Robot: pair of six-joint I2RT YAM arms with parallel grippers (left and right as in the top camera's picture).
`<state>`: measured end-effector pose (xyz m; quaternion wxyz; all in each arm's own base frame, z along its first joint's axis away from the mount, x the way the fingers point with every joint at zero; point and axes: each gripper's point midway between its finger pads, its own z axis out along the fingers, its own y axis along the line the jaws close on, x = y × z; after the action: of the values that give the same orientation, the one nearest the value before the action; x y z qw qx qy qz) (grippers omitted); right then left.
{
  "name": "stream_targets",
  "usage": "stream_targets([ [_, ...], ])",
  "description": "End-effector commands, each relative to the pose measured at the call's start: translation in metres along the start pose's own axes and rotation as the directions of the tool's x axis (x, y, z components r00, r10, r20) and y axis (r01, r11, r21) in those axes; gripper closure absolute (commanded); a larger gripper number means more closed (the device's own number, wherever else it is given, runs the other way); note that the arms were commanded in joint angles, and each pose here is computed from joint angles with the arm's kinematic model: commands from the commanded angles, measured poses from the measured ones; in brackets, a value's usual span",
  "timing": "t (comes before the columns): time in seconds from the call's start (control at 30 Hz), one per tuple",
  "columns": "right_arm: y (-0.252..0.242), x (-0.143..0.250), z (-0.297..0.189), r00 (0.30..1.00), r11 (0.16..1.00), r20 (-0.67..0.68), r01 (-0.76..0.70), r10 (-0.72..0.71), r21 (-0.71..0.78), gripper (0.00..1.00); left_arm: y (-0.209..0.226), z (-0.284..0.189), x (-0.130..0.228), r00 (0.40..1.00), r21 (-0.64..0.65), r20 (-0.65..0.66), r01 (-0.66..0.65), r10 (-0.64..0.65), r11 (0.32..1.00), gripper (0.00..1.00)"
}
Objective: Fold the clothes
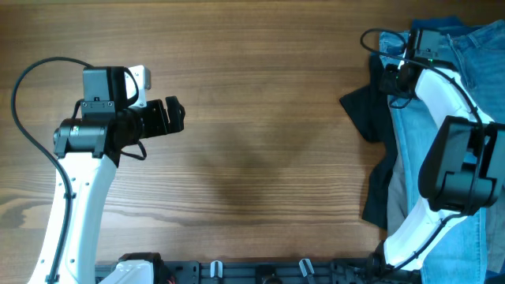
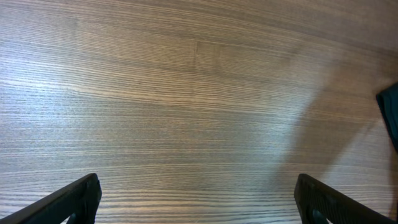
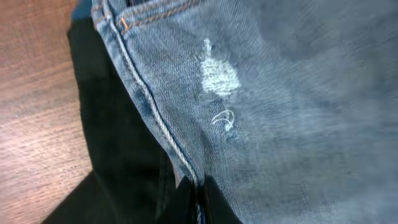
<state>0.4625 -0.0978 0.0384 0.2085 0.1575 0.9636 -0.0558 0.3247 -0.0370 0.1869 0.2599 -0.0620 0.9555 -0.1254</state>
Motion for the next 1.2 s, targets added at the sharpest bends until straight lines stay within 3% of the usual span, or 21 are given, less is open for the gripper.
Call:
stream_targets([
  [0.0,-0.016,-0.061,-0.065,0.982,0.997,0.171,-0.076,0.078,-0.018,0.96,-0.001,-0.003,-0.007,1.0,-0.005,0.019,0.007,-0.007,1.0,0.0],
  [0.1,-0.007,-0.108,-0.152,0.929,0.983,0.353,-0.053,0.112,-0.173,0.96,-0.004,-0.012,-0.012,0.999,0.002,0.05,0.001,-0.001,1.0,0.03],
  [0.17,0.019,-0.125,-0.212,0.883,0.953,0.466,0.095,0.053,-0.289,0.96,-0.01,-0.032,-0.025,0.994,0.011,0.113,-0.013,0.012,1.0,0.03],
  [0.27,0.083,-0.122,-0.304,0.805,0.835,0.593,0.316,0.016,-0.451,0.96,-0.018,-0.091,-0.054,0.962,-0.019,0.27,-0.031,0.036,0.999,0.09],
  [0.37,0.202,-0.061,-0.369,0.759,0.606,0.644,0.559,-0.098,-0.566,0.96,-0.018,-0.172,-0.075,0.892,-0.097,0.448,-0.011,0.054,0.995,0.1],
  [0.47,0.323,0.058,-0.393,0.726,0.295,0.614,0.687,-0.31,-0.664,0.95,-0.009,-0.227,-0.081,0.827,-0.178,0.558,0.042,0.066,0.983,0.06],
  [0.5,0.357,0.111,-0.395,0.679,0.183,0.612,0.716,-0.405,-0.673,0.88,-0.005,-0.246,-0.082,0.801,-0.206,0.595,0.068,0.07,0.976,0.04],
  [0.53,0.384,0.163,-0.394,0.62,0.081,0.608,0.73,-0.495,-0.679,0.65,-0.001,-0.257,-0.082,0.782,-0.226,0.618,0.088,0.073,0.97,0.02],
  [0.57,0.406,0.221,-0.387,0.534,-0.008,0.605,0.746,-0.591,-0.666,0.32,0.005,-0.27,-0.082,0.76,-0.261,0.645,0.119,0.081,0.958,0.01],
  [0.63,0.412,0.245,-0.371,0.488,0.059,0.577,0.794,-0.655,-0.604,0.25,0.009,-0.275,-0.08,0.751,-0.278,0.655,0.133,0.086,0.951,0.0],
  [0.67,0.405,0.231,-0.372,0.499,0.125,0.574,0.815,-0.649,-0.566,0.24,0.009,-0.274,-0.08,0.751,-0.278,0.654,0.133,0.086,0.951,0.0],
  [0.77,0.369,0.159,-0.396,0.63,0.329,0.573,0.771,-0.524,-0.546,0.21,0.005,-0.254,-0.083,0.794,-0.262,0.603,0.101,0.081,0.96,0.04],
  [0.83,0.321,0.097,-0.412,0.752,0.496,0.551,0.656,-0.362,-0.569,0.2,-0.01,-0.217,-0.083,0.864,-0.188,0.498,0.03,0.069,0.982,0.14],
  [0.9,0.249,0.036,-0.419,0.858,0.658,0.494,0.454,-0.141,-0.601,0.21,-0.024,-0.151,-0.081,0.954,-0.095,0.29,-0.05,0.076,0.994,0.26],
  [0.97,0.196,0.003,-0.423,0.874,0.715,0.486,0.349,-0.015,-0.605,0.21,-0.027,-0.091,-0.079,0.992,-0.04,0.109,-0.066,0.07,0.997,0.39],
  [1.07,0.138,-0.03,-0.418,0.876,0.779,0.456,0.175,0.156,-0.603,0.2,-0.033,-0.013,-0.074,0.995,0.024,-0.08,-0.054,0.056,0.998,0.4],
  [1.17,0.119,-0.034,-0.399,0.906,0.76,0.314,-0.014,0.285,-0.65,0.2,-0.039,0.053,-0.062,0.975,0.043,-0.213,-0.059,0.067,0.997,0.41],
])
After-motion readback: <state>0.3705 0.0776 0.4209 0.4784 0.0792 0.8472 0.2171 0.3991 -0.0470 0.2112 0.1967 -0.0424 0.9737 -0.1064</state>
